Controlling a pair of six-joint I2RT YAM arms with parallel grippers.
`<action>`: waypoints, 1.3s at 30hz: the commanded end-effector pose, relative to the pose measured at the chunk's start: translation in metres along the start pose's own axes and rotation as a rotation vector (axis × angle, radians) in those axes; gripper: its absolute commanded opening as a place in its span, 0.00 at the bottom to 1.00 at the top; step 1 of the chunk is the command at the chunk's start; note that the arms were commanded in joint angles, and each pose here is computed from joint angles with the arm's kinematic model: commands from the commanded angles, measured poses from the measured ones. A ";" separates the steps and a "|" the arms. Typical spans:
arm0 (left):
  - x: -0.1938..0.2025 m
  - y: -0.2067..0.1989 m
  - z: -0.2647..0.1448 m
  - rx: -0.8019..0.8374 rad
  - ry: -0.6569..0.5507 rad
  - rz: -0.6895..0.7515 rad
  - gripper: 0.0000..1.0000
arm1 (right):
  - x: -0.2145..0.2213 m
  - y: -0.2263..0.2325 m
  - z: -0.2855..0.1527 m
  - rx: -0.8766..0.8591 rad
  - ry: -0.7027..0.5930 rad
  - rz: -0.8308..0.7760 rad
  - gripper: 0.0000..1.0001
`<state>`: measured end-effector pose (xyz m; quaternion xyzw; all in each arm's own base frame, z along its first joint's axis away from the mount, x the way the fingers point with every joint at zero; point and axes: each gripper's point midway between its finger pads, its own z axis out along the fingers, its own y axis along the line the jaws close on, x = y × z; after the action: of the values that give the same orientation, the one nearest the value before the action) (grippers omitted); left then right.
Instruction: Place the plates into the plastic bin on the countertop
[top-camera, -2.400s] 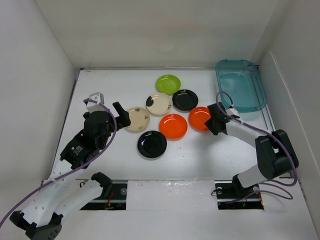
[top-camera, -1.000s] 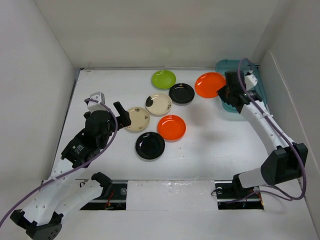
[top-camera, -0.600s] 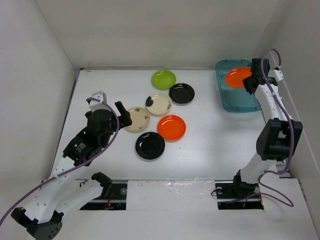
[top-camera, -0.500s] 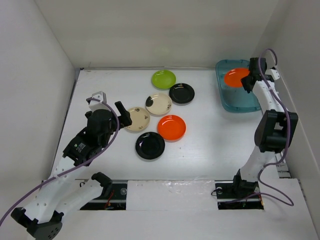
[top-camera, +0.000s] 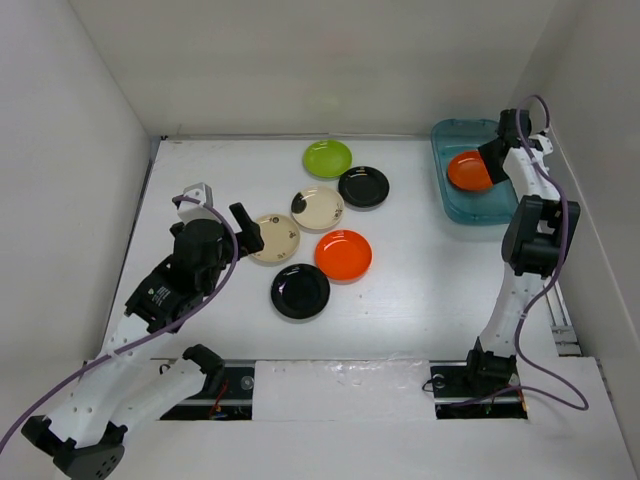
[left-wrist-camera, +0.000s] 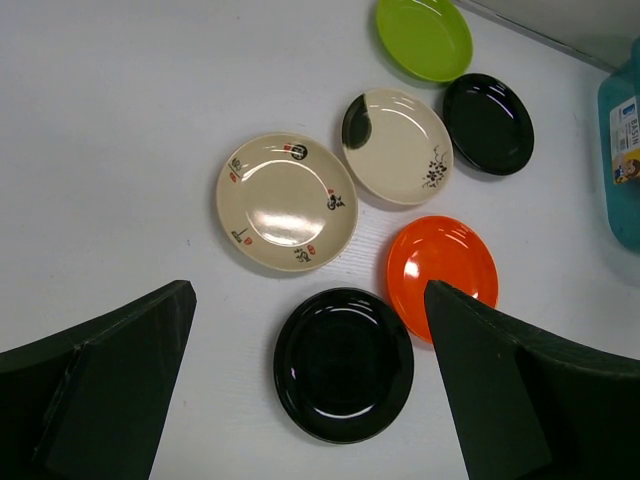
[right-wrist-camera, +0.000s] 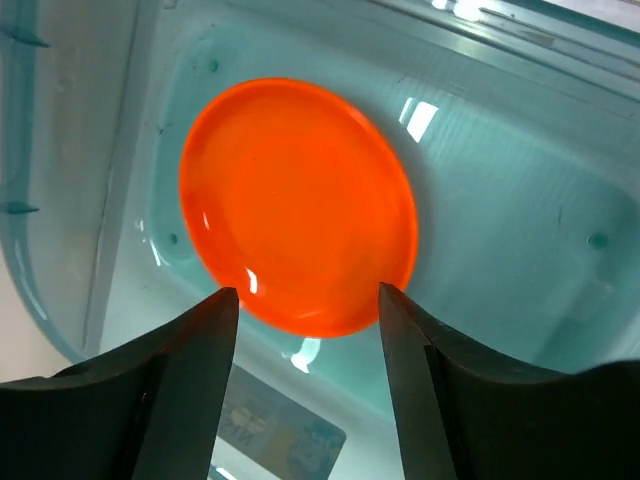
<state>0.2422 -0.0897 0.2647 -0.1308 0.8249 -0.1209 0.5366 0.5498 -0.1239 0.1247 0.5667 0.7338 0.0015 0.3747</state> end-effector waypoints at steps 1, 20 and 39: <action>-0.001 -0.002 0.002 0.012 -0.015 0.004 1.00 | -0.015 0.032 -0.020 -0.094 -0.025 0.013 0.65; 0.006 -0.006 0.010 0.013 0.018 0.027 1.00 | 0.192 0.077 -0.229 -0.649 0.201 -0.317 0.93; 0.000 -0.007 0.002 0.039 -0.004 0.011 1.00 | 0.282 0.077 -0.117 -0.540 0.372 -0.313 0.63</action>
<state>0.2432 -0.0962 0.2605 -0.1188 0.8287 -0.1298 0.5313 0.5066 0.1861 0.0660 0.3103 0.8597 0.2171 0.3427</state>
